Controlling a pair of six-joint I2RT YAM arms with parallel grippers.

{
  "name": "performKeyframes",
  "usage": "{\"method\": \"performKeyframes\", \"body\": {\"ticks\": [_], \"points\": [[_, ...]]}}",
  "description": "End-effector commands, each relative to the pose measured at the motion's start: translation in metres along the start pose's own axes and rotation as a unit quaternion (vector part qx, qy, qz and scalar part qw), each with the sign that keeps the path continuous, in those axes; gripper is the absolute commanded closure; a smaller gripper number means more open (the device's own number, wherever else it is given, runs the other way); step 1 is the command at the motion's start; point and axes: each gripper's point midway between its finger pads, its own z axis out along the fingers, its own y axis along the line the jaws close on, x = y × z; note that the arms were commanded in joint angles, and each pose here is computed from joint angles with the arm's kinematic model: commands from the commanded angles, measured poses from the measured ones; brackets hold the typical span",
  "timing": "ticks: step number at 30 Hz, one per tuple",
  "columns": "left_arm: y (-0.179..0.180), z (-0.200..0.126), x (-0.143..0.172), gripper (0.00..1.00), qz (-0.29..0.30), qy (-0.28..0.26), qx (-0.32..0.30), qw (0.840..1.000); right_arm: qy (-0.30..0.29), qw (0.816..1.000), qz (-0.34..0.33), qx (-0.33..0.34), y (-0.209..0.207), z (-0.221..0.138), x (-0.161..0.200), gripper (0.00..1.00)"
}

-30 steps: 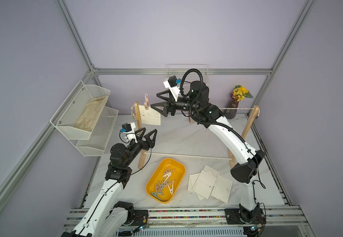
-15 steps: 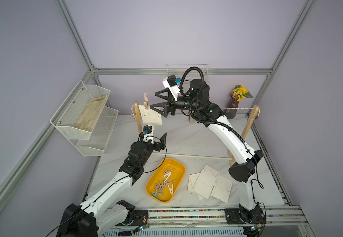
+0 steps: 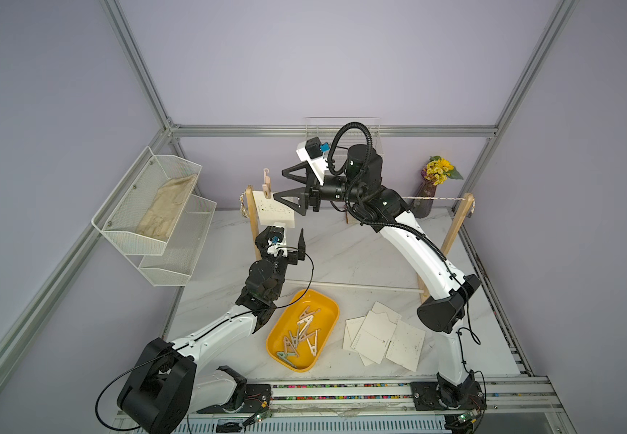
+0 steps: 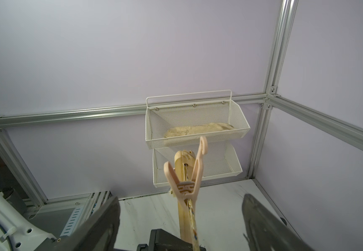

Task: Remove the postcards from the strings
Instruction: Pinch the postcard on the clothesline.

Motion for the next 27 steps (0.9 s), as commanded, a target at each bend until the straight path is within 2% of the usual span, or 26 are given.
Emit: {"method": "performKeyframes", "body": {"ticks": [1, 6, 11, 21, 27], "points": [[0.013, 0.004, -0.017, 0.05, -0.005, -0.036, -0.042, 0.998, -0.006, 1.0, -0.017, -0.015, 0.004, 0.003, -0.002, 0.11], [0.016, 0.008, -0.009, 0.05, 0.02, -0.029, -0.059, 0.998, -0.007, 1.0, -0.02, -0.021, 0.008, 0.005, -0.002, 0.11], [0.022, 0.006, 0.001, 0.05, 0.017, -0.019, -0.077, 0.997, -0.007, 0.999, -0.022, -0.022, 0.009, 0.006, -0.001, 0.11], [0.044, 0.002, 0.002, 0.05, 0.027, -0.014, -0.136, 0.99, -0.003, 0.999, -0.022, -0.033, 0.015, 0.009, 0.002, 0.11], [0.044, 0.001, -0.002, 0.04, 0.02, -0.021, -0.136, 0.99, -0.005, 0.999, -0.024, -0.033, 0.016, 0.011, 0.002, 0.11]]}}
